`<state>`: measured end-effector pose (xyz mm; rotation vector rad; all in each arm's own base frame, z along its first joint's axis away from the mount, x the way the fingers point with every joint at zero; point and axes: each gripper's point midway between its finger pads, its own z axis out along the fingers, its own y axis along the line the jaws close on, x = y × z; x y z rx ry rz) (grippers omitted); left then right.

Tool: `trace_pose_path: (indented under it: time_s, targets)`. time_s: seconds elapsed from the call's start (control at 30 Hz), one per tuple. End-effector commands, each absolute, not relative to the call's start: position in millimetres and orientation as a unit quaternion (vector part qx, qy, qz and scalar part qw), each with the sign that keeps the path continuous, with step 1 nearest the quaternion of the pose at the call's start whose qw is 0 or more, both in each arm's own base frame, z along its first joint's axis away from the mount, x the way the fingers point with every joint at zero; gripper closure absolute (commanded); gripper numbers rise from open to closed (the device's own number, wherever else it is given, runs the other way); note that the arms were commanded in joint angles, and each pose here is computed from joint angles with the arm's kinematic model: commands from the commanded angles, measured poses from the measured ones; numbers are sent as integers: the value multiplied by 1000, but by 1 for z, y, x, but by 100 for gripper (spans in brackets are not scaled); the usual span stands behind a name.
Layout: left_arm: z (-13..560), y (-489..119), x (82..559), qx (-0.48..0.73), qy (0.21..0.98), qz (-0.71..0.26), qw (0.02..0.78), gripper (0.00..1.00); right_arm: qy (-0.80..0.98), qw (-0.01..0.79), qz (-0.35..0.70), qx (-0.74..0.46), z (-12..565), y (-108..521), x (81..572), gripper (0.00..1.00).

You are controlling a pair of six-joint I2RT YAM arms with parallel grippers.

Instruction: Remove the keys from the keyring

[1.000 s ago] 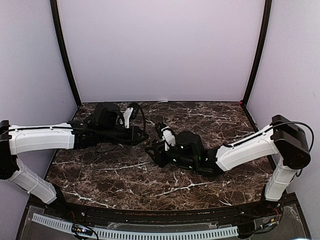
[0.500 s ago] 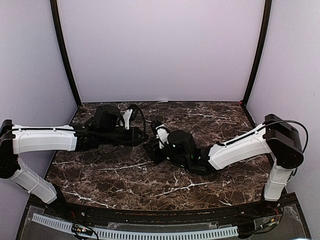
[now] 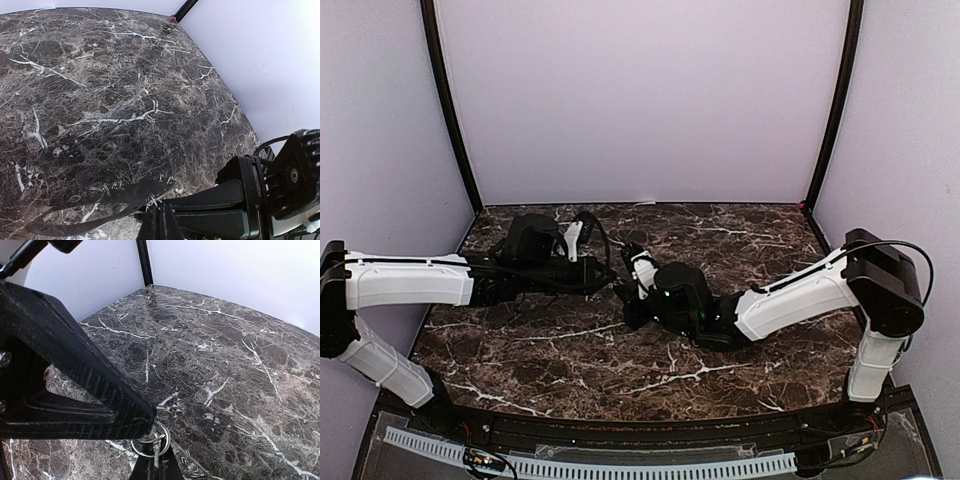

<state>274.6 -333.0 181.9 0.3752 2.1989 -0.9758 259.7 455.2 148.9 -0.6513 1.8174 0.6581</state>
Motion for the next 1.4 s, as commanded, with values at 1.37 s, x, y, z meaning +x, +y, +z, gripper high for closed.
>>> trace_pose_path:
  time_s: [1.37]
  targets:
    - [206,-341,224,188,822,-493,215,100,745,552,228,-296,152,433,262,100]
